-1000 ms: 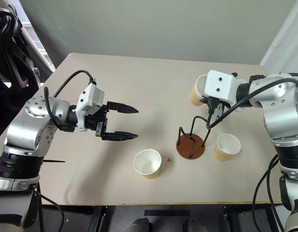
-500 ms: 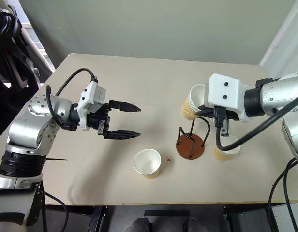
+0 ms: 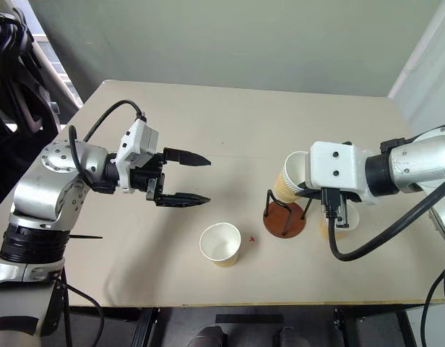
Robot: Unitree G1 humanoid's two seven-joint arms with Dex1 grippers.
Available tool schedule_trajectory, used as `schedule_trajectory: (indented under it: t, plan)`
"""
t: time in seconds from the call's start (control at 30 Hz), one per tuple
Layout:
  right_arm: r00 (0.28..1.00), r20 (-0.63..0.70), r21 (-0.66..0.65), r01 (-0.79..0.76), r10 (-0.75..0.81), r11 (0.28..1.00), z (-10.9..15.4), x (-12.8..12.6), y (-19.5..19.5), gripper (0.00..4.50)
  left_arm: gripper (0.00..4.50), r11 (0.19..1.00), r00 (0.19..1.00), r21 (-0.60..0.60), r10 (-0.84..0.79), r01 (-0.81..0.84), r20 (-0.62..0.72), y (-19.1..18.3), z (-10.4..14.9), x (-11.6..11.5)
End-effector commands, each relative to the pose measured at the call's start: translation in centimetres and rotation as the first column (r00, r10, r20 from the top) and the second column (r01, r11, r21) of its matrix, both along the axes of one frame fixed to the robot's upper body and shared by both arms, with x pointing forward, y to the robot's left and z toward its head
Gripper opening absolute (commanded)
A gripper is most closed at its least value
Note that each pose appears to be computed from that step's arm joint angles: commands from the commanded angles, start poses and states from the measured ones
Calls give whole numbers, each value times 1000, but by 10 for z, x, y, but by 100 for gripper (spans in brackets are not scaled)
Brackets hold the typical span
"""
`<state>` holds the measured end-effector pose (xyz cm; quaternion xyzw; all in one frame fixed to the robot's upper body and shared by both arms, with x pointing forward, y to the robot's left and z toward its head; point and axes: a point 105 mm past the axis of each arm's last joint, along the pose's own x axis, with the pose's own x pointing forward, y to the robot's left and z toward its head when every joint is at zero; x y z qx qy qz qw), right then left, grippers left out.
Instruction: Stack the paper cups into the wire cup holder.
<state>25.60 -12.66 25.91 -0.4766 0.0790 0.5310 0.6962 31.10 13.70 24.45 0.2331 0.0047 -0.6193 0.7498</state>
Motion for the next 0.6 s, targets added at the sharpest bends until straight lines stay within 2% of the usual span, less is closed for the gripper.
schedule_trajectory:
  t: [0.03,0.17,0.2,0.3,0.43,0.6]
  plan:
    - [999,31,-20,-8,8,1000,2,-6,0,4,450,1000,999,-10,-17,17,47,-2,13,-1]
    - [1000,22,-16,-14,14,1000,-3,-7,1,4,450,1000,999,-13,-20,21,48,-3,14,-1]
    - [1000,23,-14,-14,14,1000,-3,-7,2,21,450,1000,999,-14,-21,22,48,-3,14,-1]
    - [999,33,7,-10,10,1000,-2,-6,3,86,450,1000,999,-19,-20,21,48,-3,14,-1]
    - [998,55,44,-13,11,999,2,-4,7,226,450,1000,999,-24,-17,18,47,-3,15,-1]
    - [995,98,93,-14,5,996,11,2,10,226,450,999,999,-31,-11,12,47,-2,15,0]
